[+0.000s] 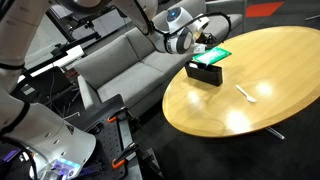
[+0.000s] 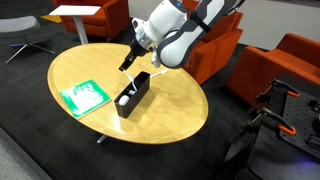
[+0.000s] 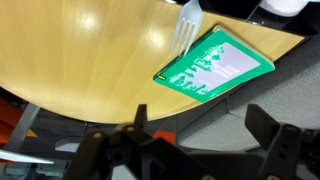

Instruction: Put the fork on the left inside the cutlery holder

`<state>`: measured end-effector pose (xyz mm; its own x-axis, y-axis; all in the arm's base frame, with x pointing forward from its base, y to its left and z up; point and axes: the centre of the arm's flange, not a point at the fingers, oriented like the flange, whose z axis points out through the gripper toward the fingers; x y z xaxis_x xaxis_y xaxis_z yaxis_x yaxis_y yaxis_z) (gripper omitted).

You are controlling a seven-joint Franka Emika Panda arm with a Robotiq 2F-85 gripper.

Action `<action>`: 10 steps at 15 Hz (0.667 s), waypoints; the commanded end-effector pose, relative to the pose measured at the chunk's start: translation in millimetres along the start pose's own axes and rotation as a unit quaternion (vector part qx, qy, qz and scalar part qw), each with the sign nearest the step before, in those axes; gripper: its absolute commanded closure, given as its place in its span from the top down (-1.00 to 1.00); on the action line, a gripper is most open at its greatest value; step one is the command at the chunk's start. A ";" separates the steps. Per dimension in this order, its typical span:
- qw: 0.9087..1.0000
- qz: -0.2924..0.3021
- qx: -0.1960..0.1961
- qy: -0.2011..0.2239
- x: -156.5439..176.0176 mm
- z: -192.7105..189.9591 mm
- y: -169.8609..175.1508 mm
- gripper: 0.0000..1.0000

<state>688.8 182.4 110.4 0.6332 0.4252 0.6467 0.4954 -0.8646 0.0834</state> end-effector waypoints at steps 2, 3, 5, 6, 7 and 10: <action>1.000 -0.002 -0.004 -0.017 25.5 -65.7 12.5 1.00; 1.000 -0.003 -0.005 -0.017 29.5 -75.9 14.5 1.00; 1.000 -0.001 -0.006 -0.027 36.5 -98.6 17.3 1.00; 0.999 0.000 -0.009 -0.033 39.0 -109.8 18.0 1.00; 0.999 -0.001 -0.010 -0.038 41.3 -120.4 18.7 1.00; 0.998 -0.005 -0.014 -0.063 45.8 -146.6 20.2 1.00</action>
<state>669.6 156.9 216.5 0.6574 0.4521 0.6029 0.4868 -0.8655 0.1181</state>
